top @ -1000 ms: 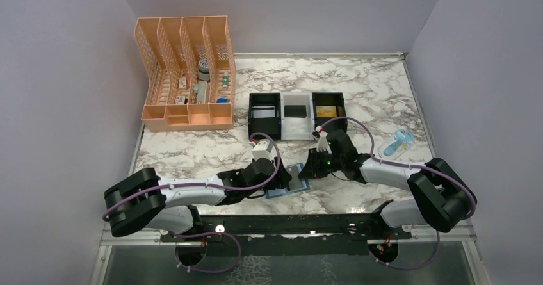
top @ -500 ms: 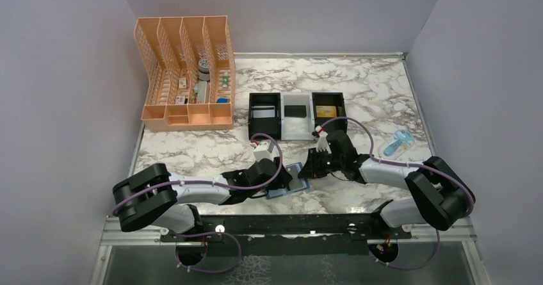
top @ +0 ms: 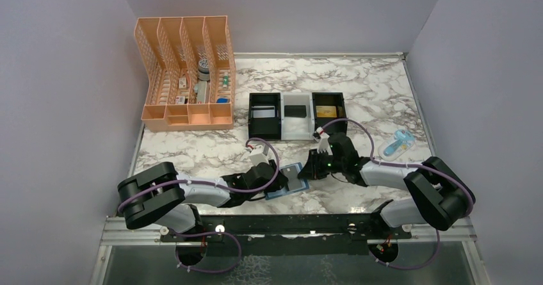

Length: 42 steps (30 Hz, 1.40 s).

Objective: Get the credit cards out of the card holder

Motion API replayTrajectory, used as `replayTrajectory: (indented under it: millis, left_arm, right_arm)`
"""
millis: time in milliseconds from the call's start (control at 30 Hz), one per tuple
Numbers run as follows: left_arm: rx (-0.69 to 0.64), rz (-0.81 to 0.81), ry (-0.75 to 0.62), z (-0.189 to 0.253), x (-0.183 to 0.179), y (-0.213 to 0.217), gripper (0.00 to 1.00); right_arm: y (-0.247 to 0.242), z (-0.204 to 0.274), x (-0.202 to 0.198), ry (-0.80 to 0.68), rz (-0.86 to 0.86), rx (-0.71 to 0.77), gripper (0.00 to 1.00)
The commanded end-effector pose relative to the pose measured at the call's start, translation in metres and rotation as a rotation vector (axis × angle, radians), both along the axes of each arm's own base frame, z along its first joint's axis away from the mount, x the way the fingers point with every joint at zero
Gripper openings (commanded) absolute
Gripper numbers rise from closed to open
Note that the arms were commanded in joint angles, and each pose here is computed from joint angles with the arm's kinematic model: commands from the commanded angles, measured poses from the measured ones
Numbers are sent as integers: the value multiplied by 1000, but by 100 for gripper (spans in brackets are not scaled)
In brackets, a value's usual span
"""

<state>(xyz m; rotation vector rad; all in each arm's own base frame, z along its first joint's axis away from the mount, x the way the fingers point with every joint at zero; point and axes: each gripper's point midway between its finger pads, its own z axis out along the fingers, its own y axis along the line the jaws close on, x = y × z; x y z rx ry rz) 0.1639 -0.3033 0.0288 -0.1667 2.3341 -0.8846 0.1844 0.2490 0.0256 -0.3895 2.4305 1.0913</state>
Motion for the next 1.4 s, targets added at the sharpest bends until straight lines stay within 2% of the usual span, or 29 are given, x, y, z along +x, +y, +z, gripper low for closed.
replayTrajectory:
  millis: [0,200,333,467,867,1033,1133,1367]
  left_arm:
    - [5,41,3,-7,3,5,30]
    - [-30,30,17,-9,1,-2,15]
    - [-31,34,13,-10,1,-1,14]
    - [-39,22,3,-6,1,-2,0]
    - [-41,-13,-36,2,-4,7,0]
    - [-41,-41,-27,2,-6,-1,0]
    - [-49,-44,-25,5,-6,-4,11]
    - [-56,-16,-14,2,-6,3,21]
  right_arm:
    - [-5,-14,-10,39,9,-25,16]
    - [-2,-17,-17,76,19,6,15]
    - [-4,-19,-19,78,8,3,13]
    - [-8,-19,-17,68,-9,-10,13]
    - [-9,5,-3,-13,-26,-32,15]
    - [-1,23,-4,-42,31,7,18]
    - [4,27,-4,-42,61,31,18]
    - [15,24,-5,-29,123,67,18]
